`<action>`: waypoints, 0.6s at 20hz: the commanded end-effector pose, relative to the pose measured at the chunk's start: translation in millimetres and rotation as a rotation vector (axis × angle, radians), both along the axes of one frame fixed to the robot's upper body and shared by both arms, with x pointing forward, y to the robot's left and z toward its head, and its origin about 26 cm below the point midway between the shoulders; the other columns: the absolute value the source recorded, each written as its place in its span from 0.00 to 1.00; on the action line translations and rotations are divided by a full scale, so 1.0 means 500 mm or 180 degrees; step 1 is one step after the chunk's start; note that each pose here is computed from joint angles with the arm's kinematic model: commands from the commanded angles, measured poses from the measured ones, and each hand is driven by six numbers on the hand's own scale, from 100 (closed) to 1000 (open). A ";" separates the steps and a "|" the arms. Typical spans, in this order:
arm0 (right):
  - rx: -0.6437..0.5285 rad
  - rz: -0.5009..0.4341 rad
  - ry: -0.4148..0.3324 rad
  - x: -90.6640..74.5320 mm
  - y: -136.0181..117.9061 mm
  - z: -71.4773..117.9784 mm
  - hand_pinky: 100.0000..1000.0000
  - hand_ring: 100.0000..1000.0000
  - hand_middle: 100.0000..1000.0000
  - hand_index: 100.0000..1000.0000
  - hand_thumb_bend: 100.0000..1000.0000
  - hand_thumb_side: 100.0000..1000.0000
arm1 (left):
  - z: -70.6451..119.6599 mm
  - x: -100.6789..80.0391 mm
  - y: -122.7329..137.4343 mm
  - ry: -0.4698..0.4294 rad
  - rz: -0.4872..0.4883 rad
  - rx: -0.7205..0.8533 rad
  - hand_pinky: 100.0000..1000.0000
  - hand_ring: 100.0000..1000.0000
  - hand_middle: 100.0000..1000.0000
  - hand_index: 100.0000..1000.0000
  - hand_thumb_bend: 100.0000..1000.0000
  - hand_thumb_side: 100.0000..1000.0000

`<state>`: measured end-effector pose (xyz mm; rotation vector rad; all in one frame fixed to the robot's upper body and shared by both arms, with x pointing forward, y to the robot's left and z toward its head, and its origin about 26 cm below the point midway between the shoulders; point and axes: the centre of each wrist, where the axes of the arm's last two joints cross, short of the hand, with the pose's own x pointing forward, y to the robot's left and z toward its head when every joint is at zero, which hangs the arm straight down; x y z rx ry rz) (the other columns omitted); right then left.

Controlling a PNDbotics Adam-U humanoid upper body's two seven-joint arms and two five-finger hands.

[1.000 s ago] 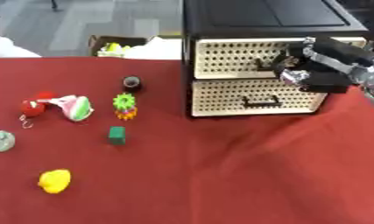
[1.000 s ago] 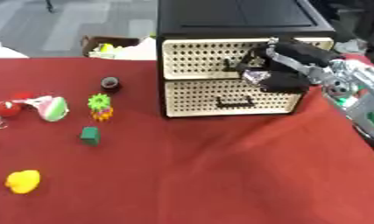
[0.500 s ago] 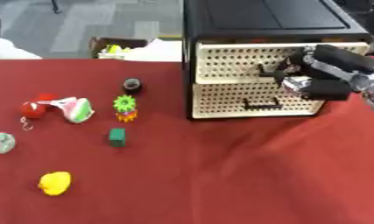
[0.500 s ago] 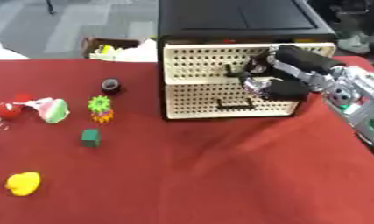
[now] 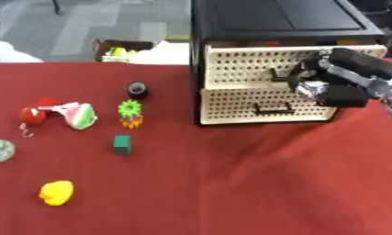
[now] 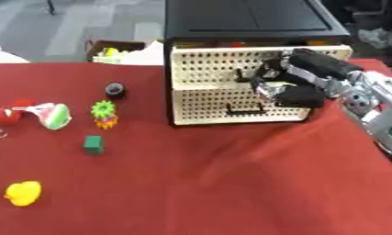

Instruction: Pick up objects from table and place into drawer.

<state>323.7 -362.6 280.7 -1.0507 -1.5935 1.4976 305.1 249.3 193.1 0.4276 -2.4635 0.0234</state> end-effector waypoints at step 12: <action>-0.0404 -0.0002 -0.0124 -0.054 0.050 -0.003 0.00 0.00 0.00 0.66 0.00 1.00 | 0.014 -0.005 0.002 -0.0086 -0.0010 0.0032 0.62 0.49 0.63 0.72 0.00 0.79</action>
